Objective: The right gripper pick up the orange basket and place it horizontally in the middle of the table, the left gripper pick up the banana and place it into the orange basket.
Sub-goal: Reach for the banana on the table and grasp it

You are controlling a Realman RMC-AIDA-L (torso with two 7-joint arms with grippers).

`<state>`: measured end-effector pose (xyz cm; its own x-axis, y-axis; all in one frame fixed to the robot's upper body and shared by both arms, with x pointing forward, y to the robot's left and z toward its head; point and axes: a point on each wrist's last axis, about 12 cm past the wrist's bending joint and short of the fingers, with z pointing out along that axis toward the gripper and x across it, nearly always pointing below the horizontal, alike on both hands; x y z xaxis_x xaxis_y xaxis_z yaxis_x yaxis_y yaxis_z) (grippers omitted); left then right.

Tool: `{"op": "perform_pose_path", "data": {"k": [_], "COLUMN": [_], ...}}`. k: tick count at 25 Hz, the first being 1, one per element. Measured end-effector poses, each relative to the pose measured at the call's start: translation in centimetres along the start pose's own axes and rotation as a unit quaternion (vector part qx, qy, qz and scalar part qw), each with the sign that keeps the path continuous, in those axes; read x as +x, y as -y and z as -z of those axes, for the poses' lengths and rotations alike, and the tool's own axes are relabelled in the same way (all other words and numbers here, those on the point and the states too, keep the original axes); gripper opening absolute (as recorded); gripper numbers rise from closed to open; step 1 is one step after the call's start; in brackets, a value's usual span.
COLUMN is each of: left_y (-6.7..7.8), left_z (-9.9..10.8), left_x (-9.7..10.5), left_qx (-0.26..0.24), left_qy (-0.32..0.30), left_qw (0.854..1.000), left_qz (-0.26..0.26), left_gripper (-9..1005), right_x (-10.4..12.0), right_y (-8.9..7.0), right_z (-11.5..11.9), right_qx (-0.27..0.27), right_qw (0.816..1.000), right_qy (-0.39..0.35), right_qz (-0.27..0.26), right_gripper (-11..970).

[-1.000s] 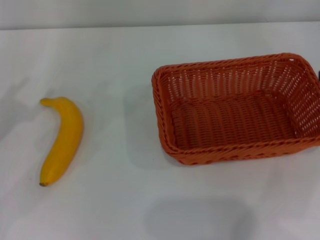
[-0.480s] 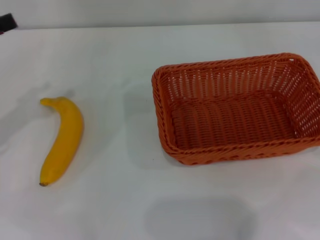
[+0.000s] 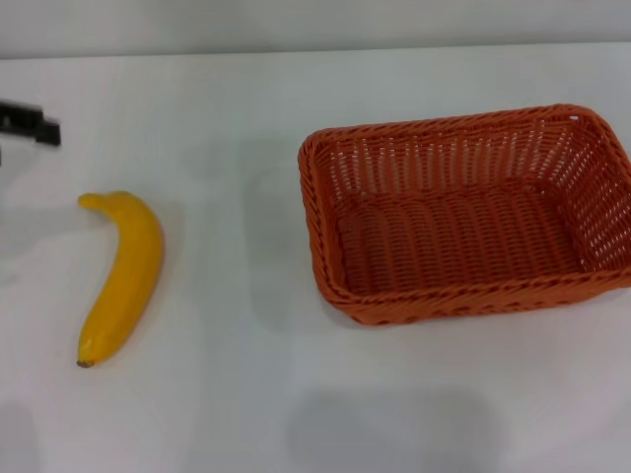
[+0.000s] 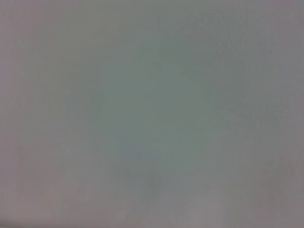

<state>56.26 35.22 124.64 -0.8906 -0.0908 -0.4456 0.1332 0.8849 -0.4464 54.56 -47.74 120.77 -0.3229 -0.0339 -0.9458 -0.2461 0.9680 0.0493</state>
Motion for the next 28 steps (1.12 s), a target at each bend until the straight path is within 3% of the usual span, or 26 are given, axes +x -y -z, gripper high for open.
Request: {"op": "perform_pose_path", "data": {"k": [6,9,12,14,16,19,28], "left_y": [-1.2,-0.9,-0.8,-0.8,0.0,0.7,1.7], "left_z": [-2.1,-4.1,-5.8,-5.8,-8.1,-9.6,-11.7], "left_x": [-0.2,-0.7,-1.0,-1.0,-1.5,-1.5,-1.6], "left_qx": [-0.066,-0.081,-0.078,-0.078,-0.065,-0.062,-0.064], "left_qy": [-0.061,-0.09,-0.101,-0.101,-0.115,-0.144,-0.173], "left_qw": [0.995,0.992,0.991,0.991,0.991,0.987,0.983], "left_qz": [0.036,0.041,0.042,0.042,0.03,0.021,0.014], "left_gripper": [778,775,773,771,770,768,761], "right_x": [0.3,0.6,1.0,1.3,1.7,1.6,1.3], "right_y": [-0.4,-0.5,-0.6,-0.8,-1.1,-1.4,-1.7], "right_z": [-1.1,-0.9,-0.9,-1.0,-1.1,-1.3,-1.8], "right_qx": [0.027,0.034,0.033,0.03,0.028,0.025,0.02], "right_qw": [0.999,0.999,0.999,0.999,0.999,0.999,0.999], "right_qy": [0.022,0.024,0.024,0.025,0.028,0.032,0.044], "right_qz": [0.019,0.022,0.021,0.018,0.012,0.011,0.01], "right_gripper": [672,672,672,672,672,672,671]}}
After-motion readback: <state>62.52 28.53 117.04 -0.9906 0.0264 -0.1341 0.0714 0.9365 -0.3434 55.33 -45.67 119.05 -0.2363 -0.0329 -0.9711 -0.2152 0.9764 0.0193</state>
